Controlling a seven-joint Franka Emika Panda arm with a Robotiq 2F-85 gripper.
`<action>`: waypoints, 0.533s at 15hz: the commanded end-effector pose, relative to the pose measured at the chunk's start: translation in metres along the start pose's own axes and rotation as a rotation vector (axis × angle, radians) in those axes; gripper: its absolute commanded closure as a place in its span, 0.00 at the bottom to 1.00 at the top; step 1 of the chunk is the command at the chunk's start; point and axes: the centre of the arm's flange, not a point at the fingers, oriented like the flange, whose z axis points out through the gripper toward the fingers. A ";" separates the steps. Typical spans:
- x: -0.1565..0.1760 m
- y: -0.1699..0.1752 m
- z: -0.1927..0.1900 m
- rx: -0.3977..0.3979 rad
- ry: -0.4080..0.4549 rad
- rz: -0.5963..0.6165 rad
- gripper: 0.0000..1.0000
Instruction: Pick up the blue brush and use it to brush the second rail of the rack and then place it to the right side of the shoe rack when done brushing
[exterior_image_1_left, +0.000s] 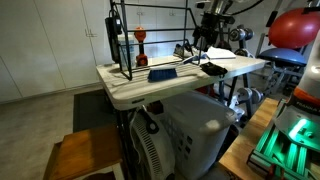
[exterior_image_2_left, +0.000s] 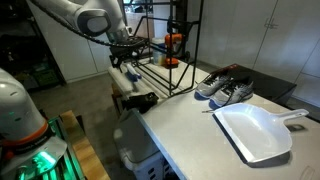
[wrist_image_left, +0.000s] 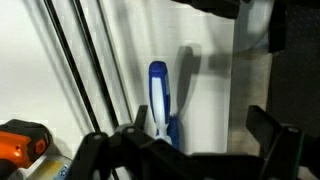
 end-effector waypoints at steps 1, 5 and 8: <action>-0.003 0.013 0.010 0.036 0.061 -0.026 0.00; -0.010 0.024 0.021 0.063 0.148 -0.042 0.00; -0.015 0.032 0.032 0.060 0.195 -0.053 0.00</action>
